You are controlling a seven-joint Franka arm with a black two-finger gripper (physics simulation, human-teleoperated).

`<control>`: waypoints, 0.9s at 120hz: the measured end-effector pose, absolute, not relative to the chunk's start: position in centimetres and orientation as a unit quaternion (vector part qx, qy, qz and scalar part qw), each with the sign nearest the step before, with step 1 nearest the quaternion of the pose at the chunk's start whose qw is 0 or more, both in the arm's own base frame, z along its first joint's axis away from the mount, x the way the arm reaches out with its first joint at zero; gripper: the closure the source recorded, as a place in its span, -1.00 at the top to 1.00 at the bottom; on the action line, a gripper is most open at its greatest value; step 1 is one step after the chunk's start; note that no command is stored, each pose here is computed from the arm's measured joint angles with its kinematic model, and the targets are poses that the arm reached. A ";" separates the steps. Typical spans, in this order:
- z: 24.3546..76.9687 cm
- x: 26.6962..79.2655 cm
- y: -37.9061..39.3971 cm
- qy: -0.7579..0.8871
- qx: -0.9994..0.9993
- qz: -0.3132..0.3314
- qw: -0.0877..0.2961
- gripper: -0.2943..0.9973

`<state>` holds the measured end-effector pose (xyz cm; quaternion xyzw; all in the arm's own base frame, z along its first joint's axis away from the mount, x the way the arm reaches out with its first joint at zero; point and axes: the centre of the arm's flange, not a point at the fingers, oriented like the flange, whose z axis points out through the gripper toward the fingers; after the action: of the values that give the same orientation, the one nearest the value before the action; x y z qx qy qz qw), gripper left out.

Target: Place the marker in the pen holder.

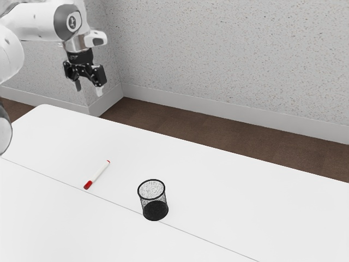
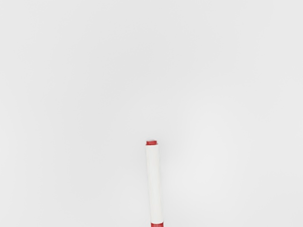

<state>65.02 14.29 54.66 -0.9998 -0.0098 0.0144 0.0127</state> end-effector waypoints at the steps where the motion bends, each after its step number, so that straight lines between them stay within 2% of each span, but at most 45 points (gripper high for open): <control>1: 54.1 65.3 14.3 -0.010 -1.000 0.017 0.014 0.51; 24: 45.5 68.4 14.3 -0.015 -0.999 0.043 0.027 0.51; 56: 39.3 66.6 15.9 -0.029 -0.996 0.083 0.006 0.51; 79: 34.7 58.6 16.5 -0.027 -0.994 0.104 -0.013 0.51; 108: 31.6 54.5 16.0 0.010 -0.998 0.061 0.023 0.52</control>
<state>54.50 16.00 31.59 -0.9978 0.0104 0.0609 0.0234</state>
